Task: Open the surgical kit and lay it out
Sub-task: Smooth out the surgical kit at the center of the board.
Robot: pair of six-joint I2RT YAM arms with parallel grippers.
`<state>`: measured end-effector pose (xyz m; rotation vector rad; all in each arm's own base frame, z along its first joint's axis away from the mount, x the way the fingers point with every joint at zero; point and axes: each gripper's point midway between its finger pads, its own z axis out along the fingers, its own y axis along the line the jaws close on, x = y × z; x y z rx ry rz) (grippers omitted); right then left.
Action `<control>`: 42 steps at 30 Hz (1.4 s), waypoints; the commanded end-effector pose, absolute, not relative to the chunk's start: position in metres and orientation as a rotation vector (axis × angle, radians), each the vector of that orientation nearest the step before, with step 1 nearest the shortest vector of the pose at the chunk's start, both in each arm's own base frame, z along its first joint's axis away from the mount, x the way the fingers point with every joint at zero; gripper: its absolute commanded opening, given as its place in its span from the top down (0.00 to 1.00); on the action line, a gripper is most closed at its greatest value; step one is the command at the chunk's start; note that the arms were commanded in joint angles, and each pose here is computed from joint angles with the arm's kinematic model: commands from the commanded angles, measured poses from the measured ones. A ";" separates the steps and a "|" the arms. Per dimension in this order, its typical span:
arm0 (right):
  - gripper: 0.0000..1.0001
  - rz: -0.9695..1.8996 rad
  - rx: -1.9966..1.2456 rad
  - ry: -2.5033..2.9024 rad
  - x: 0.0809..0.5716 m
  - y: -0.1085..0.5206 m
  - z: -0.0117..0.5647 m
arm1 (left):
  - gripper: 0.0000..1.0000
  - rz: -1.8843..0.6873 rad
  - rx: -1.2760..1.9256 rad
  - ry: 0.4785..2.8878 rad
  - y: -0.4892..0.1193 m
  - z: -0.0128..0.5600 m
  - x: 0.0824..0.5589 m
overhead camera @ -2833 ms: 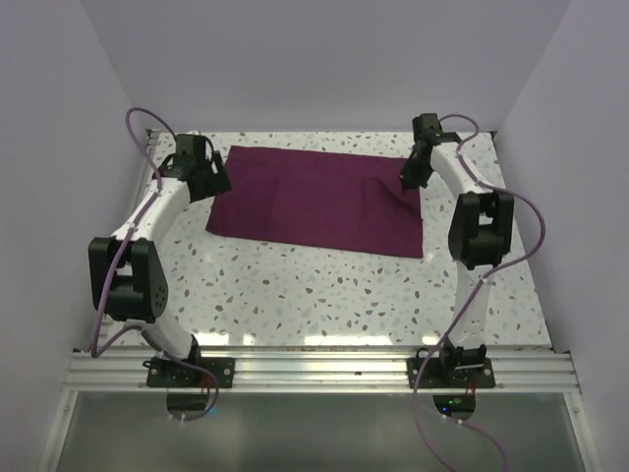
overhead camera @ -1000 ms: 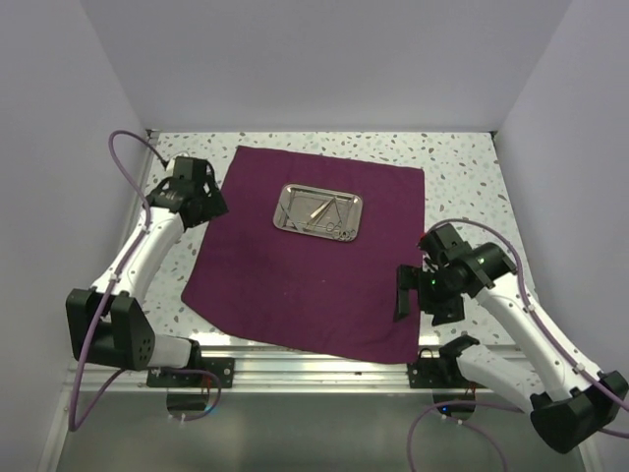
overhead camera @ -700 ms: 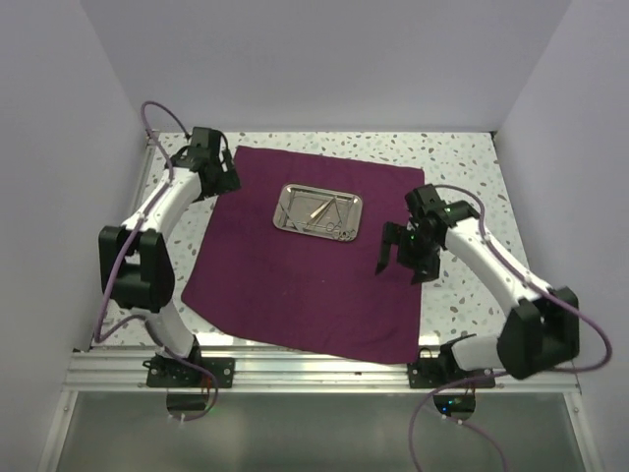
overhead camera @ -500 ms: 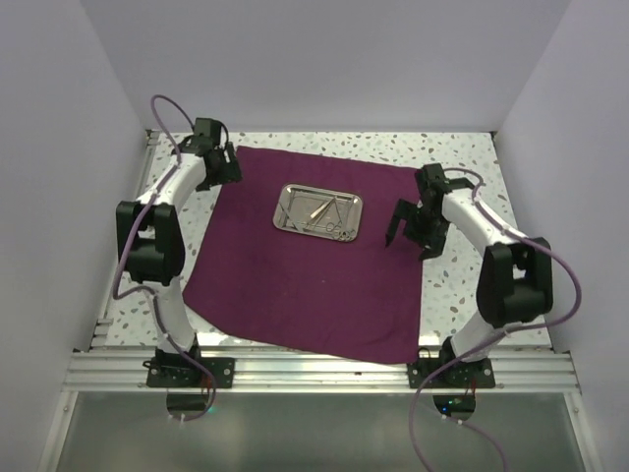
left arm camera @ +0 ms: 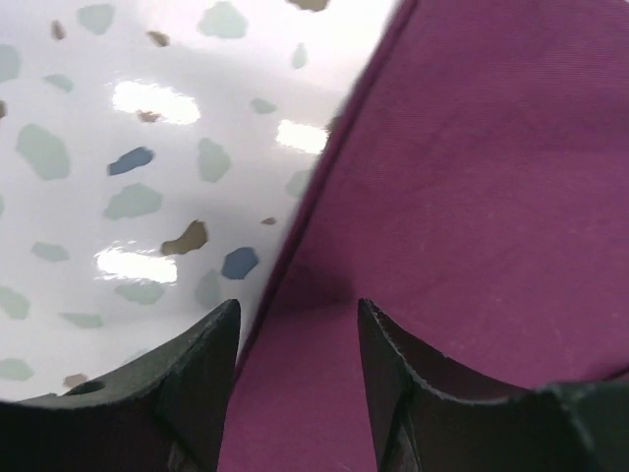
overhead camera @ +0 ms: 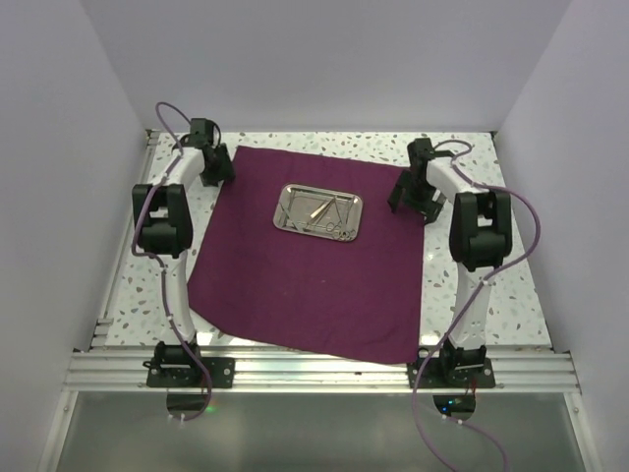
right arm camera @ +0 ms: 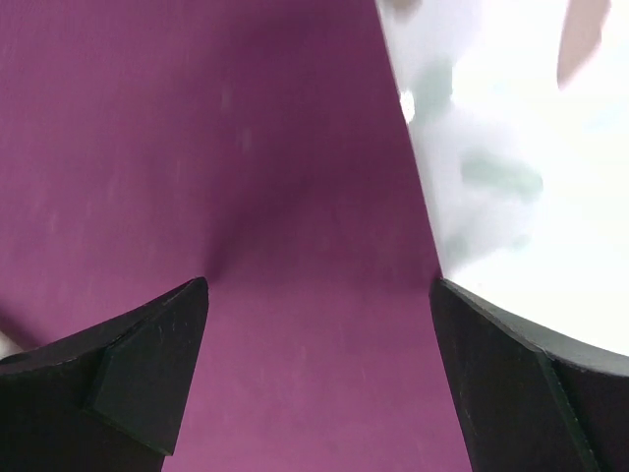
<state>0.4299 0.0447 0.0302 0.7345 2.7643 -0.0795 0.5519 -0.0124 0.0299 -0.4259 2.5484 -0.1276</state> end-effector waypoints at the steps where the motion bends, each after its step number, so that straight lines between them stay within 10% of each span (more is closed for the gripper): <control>1: 0.02 -0.186 0.801 2.671 0.459 0.030 0.030 | 0.46 -0.264 -0.360 2.518 -0.032 0.036 0.566; 10: 0.06 -0.364 0.772 2.683 0.479 0.003 0.007 | 0.59 -0.497 -0.367 2.538 -0.063 0.027 0.561; 17: 1.00 -0.137 0.853 2.765 0.501 0.021 -0.033 | 1.00 -0.442 -0.445 2.581 -0.056 0.020 0.555; 31: 1.00 0.122 0.901 2.652 0.563 0.048 -0.028 | 1.00 -0.083 -0.701 2.470 0.046 0.061 0.555; 33: 0.68 0.142 0.873 2.642 0.563 0.050 -0.016 | 1.00 -0.122 -0.688 2.466 0.041 0.061 0.559; 35: 0.27 0.119 0.871 2.656 0.555 0.047 -0.013 | 0.71 -0.132 -0.691 2.441 0.040 0.070 0.562; 37: 0.19 0.105 0.867 2.670 0.545 0.046 -0.001 | 0.21 -0.169 -0.686 2.433 0.034 0.078 0.561; 42: 0.17 0.094 0.856 2.673 0.522 0.043 0.033 | 0.00 -0.073 -0.716 2.389 0.044 0.124 0.524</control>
